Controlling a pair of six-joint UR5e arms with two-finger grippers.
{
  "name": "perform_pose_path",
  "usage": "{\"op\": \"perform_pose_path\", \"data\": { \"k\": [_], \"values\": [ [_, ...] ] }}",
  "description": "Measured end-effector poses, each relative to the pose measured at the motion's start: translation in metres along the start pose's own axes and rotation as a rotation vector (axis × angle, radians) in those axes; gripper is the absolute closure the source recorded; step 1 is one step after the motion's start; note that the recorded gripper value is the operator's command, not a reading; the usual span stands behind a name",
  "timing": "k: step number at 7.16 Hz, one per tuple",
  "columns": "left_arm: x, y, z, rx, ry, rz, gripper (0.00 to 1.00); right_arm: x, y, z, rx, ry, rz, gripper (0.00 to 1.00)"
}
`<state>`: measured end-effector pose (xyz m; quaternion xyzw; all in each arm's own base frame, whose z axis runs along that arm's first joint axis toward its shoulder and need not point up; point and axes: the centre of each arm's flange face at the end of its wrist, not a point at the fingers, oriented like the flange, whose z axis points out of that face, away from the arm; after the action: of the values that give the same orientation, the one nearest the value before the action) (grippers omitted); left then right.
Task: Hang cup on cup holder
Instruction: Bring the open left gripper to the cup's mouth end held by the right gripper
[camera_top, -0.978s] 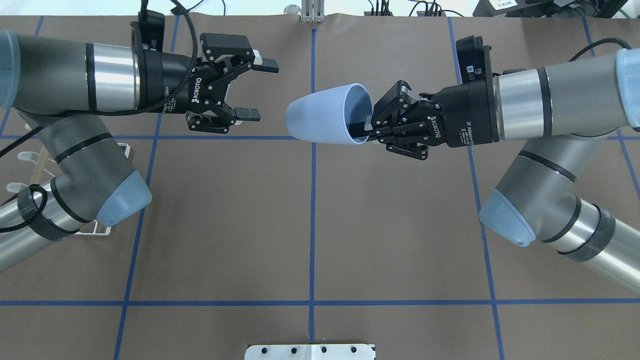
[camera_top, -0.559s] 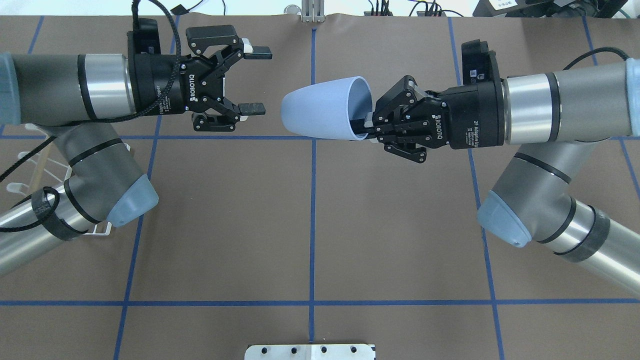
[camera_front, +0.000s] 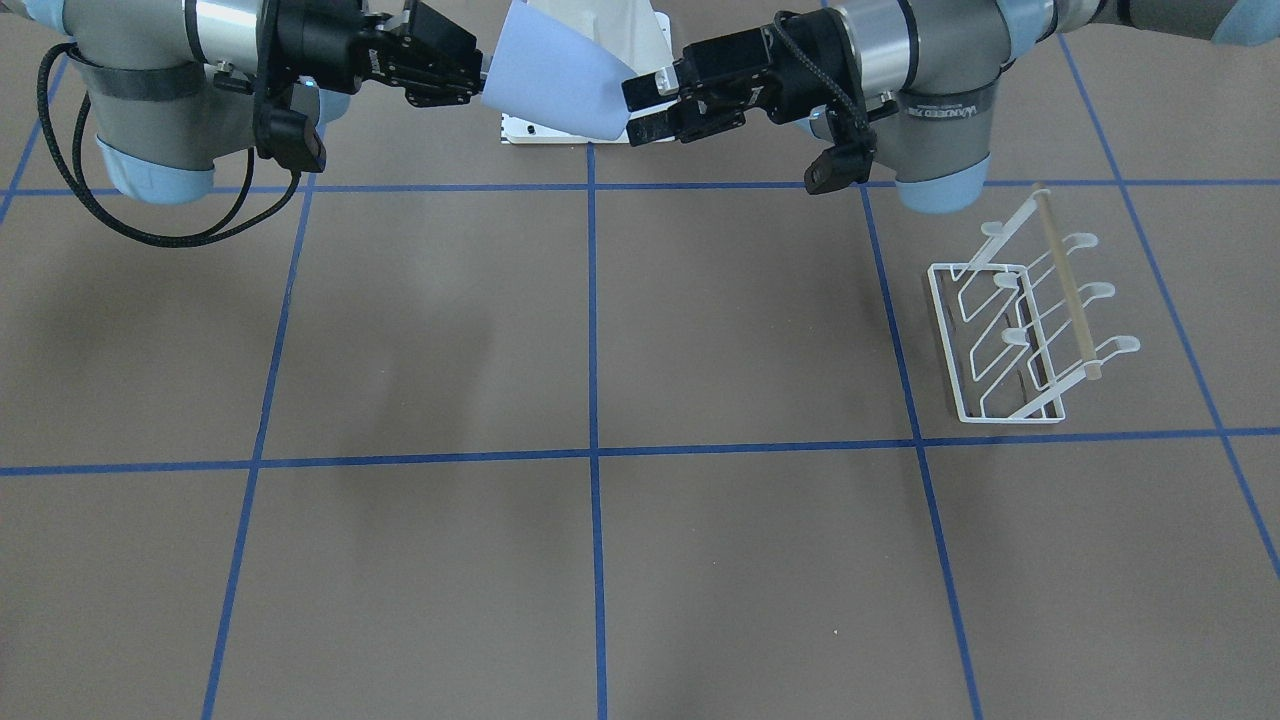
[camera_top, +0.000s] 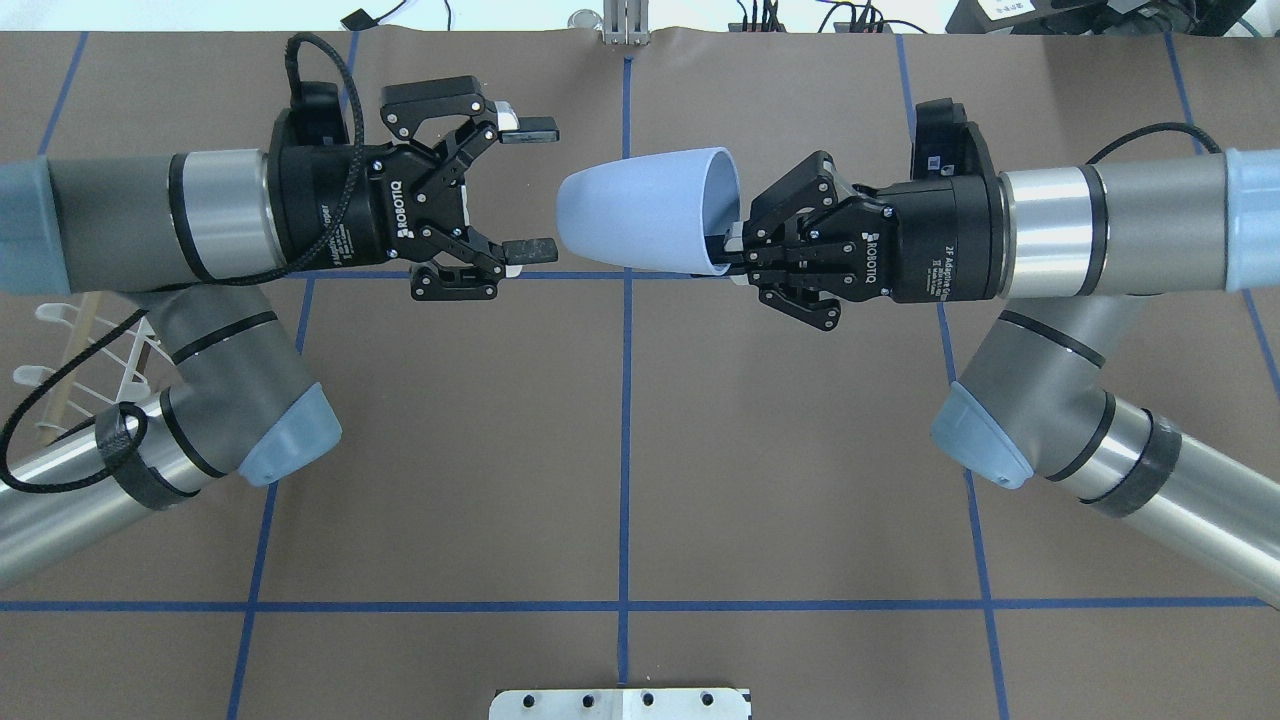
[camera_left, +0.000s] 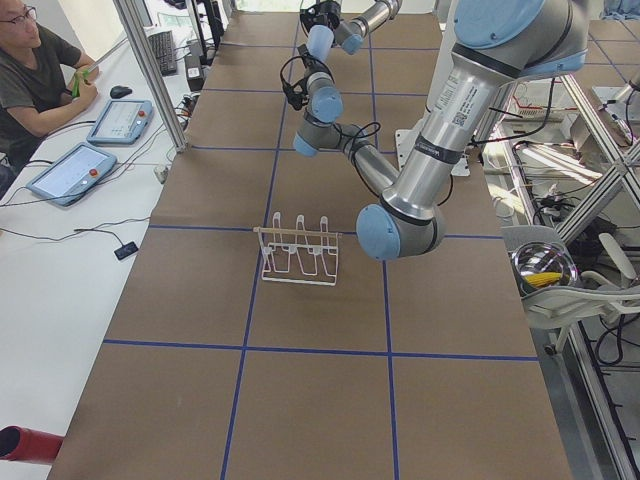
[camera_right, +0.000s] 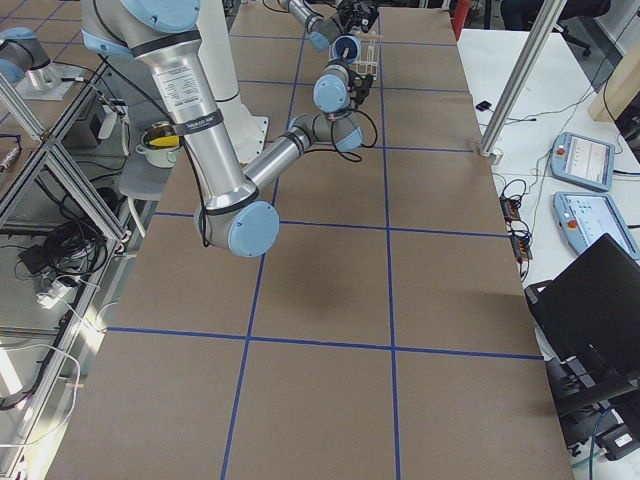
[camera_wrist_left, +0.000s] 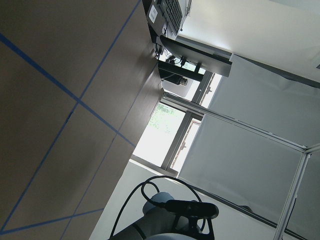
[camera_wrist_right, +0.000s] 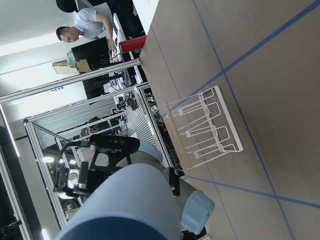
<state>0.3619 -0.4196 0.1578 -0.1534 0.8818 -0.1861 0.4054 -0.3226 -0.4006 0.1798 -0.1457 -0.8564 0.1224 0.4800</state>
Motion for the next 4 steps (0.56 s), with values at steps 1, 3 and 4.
{"op": "perform_pose_path", "data": {
  "k": [1, 3, 4],
  "values": [
    [-0.003, 0.005, 0.001, -0.02, 0.017, -0.013, 0.03, 0.002, 0.003, 0.001, -0.026, -0.017, 0.01, 1.0],
    [-0.003, 0.011, -0.002, -0.058, 0.048, -0.045, 0.03, 0.018, 0.001, -0.002, -0.079, -0.052, 0.012, 1.0],
    [-0.002, 0.013, -0.004, -0.07, 0.058, -0.056, 0.03, 0.026, -0.003, -0.005, -0.103, -0.069, 0.016, 1.0]
  ]
}}
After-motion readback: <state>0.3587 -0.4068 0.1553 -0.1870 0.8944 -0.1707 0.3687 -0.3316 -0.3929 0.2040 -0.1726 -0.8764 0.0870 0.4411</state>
